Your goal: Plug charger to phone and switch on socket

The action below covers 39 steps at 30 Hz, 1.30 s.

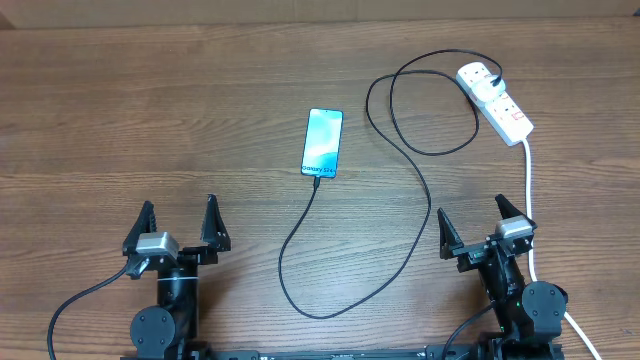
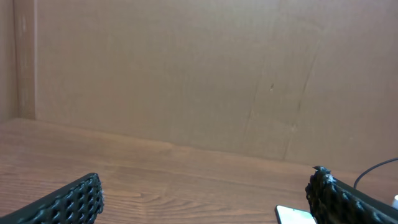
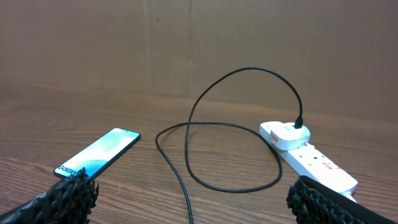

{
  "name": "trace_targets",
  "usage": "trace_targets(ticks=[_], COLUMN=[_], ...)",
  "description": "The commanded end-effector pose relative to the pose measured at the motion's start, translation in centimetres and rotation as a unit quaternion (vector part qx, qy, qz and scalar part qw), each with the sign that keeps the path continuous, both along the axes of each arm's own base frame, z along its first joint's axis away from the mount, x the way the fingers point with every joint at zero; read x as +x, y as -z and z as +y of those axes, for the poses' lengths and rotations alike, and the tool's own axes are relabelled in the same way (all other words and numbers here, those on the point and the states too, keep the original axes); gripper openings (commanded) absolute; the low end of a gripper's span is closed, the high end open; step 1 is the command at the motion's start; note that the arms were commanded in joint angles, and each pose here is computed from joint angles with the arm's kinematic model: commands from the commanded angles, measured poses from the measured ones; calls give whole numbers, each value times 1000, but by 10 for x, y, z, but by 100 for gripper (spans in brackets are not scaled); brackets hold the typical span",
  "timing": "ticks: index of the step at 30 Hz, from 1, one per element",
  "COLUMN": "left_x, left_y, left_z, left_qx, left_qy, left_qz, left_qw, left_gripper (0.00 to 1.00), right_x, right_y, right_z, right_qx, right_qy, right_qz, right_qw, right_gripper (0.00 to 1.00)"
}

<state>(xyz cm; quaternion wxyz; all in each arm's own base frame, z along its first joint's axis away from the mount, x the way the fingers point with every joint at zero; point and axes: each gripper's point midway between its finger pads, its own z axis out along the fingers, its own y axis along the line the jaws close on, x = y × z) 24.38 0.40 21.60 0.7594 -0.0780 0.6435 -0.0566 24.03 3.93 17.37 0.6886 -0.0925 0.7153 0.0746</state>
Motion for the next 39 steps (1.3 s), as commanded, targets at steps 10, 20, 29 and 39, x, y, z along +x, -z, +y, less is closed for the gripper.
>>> trace_targets(ticks=[10, 20, 29, 39], left_x=[2, 2, 2, 2], left_y=[58, 59, 59, 59], left_z=[0, -6, -6, -6], left_qx=[25, 29, 29, 29], left_qy=[1, 17, 18, 17], left_qz=[116, 116, 117, 117], left_qw=[993, 993, 993, 993], left_gripper=[100, 100, 100, 100], right_x=[0, 0, 0, 0], right_y=[0, 0, 0, 0], right_z=[1, 1, 1, 1], right_qx=[-1, -1, -1, -1], right_qy=[-1, -1, -1, -1], right_qz=[-5, -5, -5, -5], right_qw=[1000, 1000, 1000, 1000], right_gripper=[100, 100, 100, 100])
